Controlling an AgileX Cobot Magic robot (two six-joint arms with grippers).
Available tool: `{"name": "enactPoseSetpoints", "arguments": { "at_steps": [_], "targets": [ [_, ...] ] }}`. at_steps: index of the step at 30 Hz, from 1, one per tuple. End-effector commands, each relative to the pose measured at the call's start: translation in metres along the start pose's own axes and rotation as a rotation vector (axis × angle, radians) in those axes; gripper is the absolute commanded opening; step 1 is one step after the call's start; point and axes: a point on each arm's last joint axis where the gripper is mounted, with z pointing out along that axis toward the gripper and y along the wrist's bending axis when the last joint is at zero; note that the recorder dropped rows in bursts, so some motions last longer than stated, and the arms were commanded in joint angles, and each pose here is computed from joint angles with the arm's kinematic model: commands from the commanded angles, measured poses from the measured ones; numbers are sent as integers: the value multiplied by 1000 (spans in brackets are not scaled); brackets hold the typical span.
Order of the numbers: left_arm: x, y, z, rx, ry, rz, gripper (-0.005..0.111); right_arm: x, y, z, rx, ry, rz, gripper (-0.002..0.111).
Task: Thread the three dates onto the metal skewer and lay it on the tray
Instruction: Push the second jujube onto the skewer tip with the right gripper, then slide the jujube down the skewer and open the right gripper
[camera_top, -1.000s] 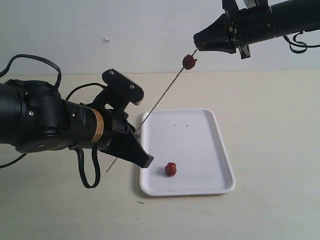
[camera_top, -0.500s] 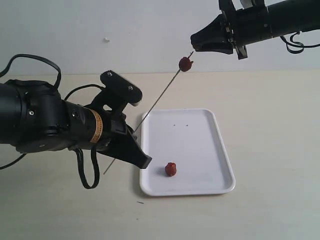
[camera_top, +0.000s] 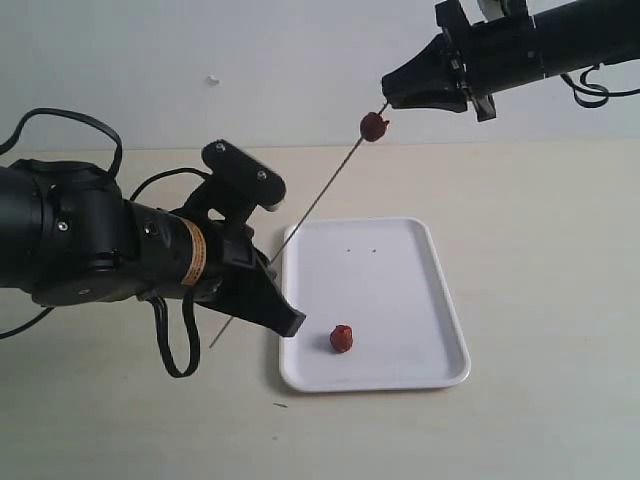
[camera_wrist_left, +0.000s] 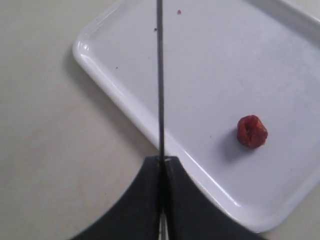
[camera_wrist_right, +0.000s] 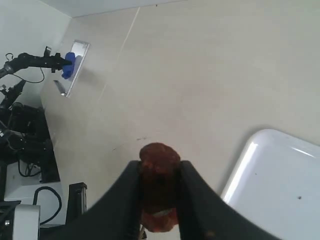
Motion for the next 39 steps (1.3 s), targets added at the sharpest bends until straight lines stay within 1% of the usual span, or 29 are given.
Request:
{"name": "enactPoseSetpoints", "arguments": {
  "at_steps": [1,14,24,28,35,39],
  "targets": [
    [-1,0,-1,9,-14,-9,0,1,13,8,-19,16,-34,22],
    [-2,-1,-1,18,-28,-9,0,4,15,13,-10,41,-47,22],
    [-3,-2,-1,25,-37,-13,0,10,23,28,-5,95,-77,22],
    [-4,-2,-1,29,-43,-15,0,13,21,30,27,131,-99,22],
    [-7,-4,-1,52,-76,-17,0,17,24,37,41,166,-122,22],
    [-10,-6,-2,74,-108,-14,0,23,32,49,32,200,-143,22]
  ]
}}
